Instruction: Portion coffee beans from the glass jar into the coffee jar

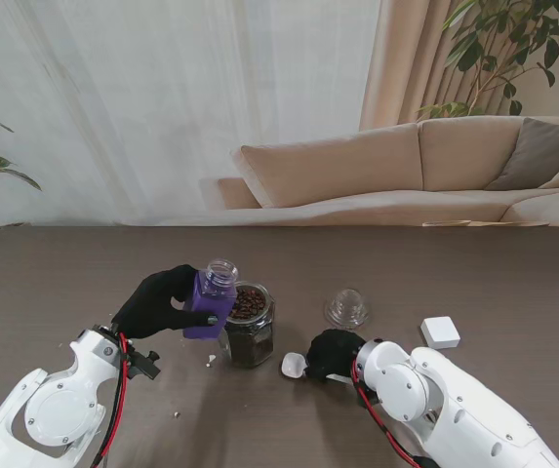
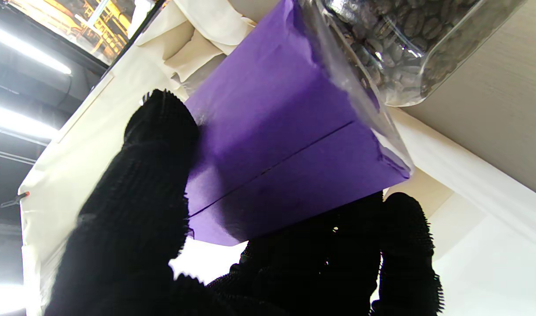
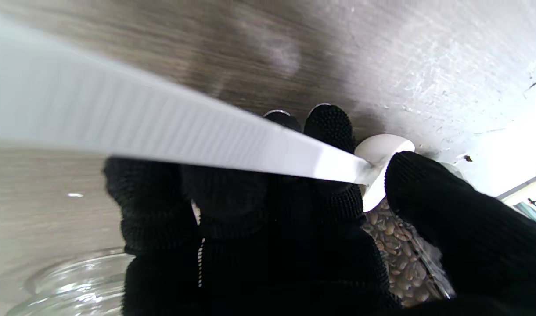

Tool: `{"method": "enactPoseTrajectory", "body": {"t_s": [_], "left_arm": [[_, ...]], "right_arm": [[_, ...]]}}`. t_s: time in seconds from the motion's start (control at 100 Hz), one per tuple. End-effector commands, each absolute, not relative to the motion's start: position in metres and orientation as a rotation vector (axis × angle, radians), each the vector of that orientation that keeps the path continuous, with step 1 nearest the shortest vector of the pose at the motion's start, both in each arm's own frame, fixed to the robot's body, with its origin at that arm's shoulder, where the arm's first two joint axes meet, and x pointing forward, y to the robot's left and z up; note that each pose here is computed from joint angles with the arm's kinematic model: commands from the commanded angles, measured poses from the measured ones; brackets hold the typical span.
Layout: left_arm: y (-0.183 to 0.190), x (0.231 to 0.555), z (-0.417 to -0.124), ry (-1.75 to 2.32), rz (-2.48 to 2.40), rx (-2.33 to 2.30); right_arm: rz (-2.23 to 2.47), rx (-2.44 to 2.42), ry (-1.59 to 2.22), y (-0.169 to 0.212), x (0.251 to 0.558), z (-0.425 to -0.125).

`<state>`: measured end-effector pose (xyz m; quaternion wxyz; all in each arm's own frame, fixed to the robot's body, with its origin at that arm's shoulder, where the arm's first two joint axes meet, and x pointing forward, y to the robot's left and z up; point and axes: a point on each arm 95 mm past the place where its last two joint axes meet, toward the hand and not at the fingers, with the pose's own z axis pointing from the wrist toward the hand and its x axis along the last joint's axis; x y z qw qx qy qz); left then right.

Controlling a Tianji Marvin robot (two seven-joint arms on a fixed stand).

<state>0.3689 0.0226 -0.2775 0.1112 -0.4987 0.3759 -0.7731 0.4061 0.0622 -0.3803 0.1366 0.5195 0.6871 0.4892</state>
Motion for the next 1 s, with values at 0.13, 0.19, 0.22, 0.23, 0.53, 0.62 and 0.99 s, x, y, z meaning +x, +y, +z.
{"method": "enactPoseTrajectory", "body": {"t_s": [0.13,0.19,0.22,0.23,0.53,0.62,0.99], "left_arm": [[0.0192,0.3672,-0.2766,1.117,-2.275,-1.469],[0.019,0.3669,-0.2766,1.117,-2.274,-1.47],[0.019,0.3668,-0.2766,1.117,-2.273,-1.471],[0.0189,0.3668,-0.2766,1.117,-2.273,-1.471],[0.0183,0.3661,-0.2765,1.115,-2.272,-1.473],[0.0183,0.366,-0.2764,1.115,-2.271,-1.474],[0.0181,0.366,-0.2758,1.117,-2.27,-1.475]], "right_arm": [[1.376,1.467,2.051,0.062,0.4011,-0.3838],[1.369,1.447,2.059,0.0616,0.4012,-0.3834],[1.364,1.434,2.063,0.0614,0.4012,-0.3829],[1.363,1.43,2.065,0.0613,0.4012,-0.3828],[1.324,1.297,2.107,0.0596,0.4025,-0.3784],[1.314,1.271,2.121,0.0591,0.4019,-0.3778],[1.287,1.149,2.162,0.0581,0.4,-0.374]]}}
